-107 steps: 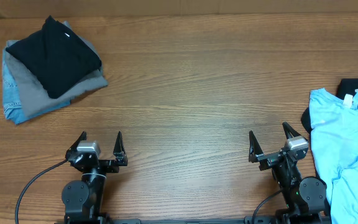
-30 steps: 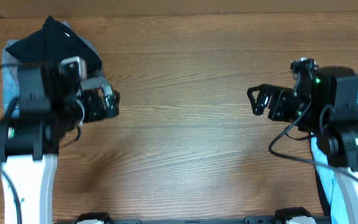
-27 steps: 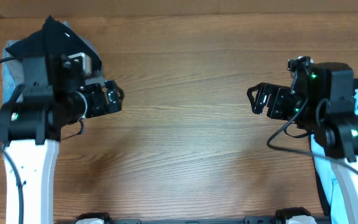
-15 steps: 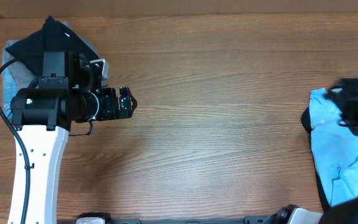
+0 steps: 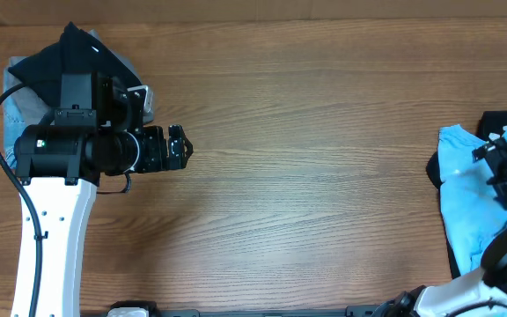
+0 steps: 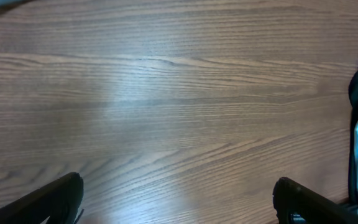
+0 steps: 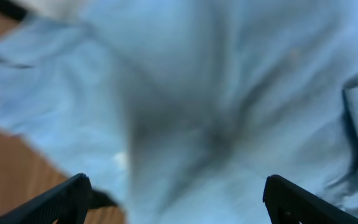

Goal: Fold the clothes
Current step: 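Reach the right gripper to the light-blue t-shirt and grasp it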

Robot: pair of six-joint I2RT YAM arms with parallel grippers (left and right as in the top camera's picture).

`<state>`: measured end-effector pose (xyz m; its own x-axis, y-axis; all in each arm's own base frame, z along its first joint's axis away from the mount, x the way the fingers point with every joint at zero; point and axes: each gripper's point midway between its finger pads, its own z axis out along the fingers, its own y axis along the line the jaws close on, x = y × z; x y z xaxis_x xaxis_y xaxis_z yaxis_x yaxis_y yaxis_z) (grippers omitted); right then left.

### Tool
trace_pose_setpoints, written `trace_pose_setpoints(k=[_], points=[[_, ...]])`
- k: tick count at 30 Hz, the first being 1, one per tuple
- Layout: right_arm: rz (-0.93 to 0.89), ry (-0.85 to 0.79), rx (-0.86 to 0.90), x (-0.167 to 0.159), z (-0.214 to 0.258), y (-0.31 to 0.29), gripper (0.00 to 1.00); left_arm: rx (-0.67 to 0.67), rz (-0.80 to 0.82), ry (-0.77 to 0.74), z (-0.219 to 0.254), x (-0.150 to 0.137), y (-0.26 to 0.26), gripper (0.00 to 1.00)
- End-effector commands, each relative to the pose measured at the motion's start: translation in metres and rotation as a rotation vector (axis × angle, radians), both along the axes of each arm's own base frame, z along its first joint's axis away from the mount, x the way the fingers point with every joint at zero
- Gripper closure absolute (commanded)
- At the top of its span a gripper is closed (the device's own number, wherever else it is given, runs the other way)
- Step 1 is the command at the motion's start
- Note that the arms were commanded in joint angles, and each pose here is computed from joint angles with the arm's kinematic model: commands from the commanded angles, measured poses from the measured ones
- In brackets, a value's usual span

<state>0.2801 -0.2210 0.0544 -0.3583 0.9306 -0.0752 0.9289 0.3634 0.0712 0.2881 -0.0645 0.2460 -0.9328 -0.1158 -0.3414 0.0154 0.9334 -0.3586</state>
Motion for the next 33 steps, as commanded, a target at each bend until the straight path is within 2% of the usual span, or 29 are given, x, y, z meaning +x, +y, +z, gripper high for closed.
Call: trace_pose_setpoints(k=[1,9,16,19,22,25,28,33], points=[[-0.138,0.037,-0.014,-0.025,-0.001,-0.028,0.07,0.014,-0.024,-0.032,0.008,0.003,-0.001,0.00],[-0.372,-0.001,0.049,-0.072,-0.006,-0.063,0.07,0.014,-0.024,-0.033,0.008,0.003,-0.001,0.00],[-0.375,-0.006,0.099,-0.079,-0.040,-0.044,0.15,0.045,-0.011,-0.036,0.007,0.004,0.004,0.00],[-0.378,-0.009,0.106,-0.082,-0.050,-0.039,0.29,0.045,-0.011,-0.036,0.007,0.004,0.004,0.00],[-0.373,-0.039,0.127,-0.076,-0.049,-0.037,0.36,0.053,-0.007,-0.037,0.007,0.005,0.006,0.00],[-0.298,-0.130,0.179,-0.058,-0.042,-0.032,0.61,0.061,-0.003,-0.042,0.007,0.006,0.007,0.00],[-0.275,-0.173,0.197,-0.048,-0.029,-0.033,0.63,0.061,-0.003,-0.042,0.007,0.006,0.007,0.00],[-0.213,-0.260,0.183,-0.034,-0.001,-0.035,0.75,0.061,-0.003,-0.042,0.007,0.006,0.007,0.00]])
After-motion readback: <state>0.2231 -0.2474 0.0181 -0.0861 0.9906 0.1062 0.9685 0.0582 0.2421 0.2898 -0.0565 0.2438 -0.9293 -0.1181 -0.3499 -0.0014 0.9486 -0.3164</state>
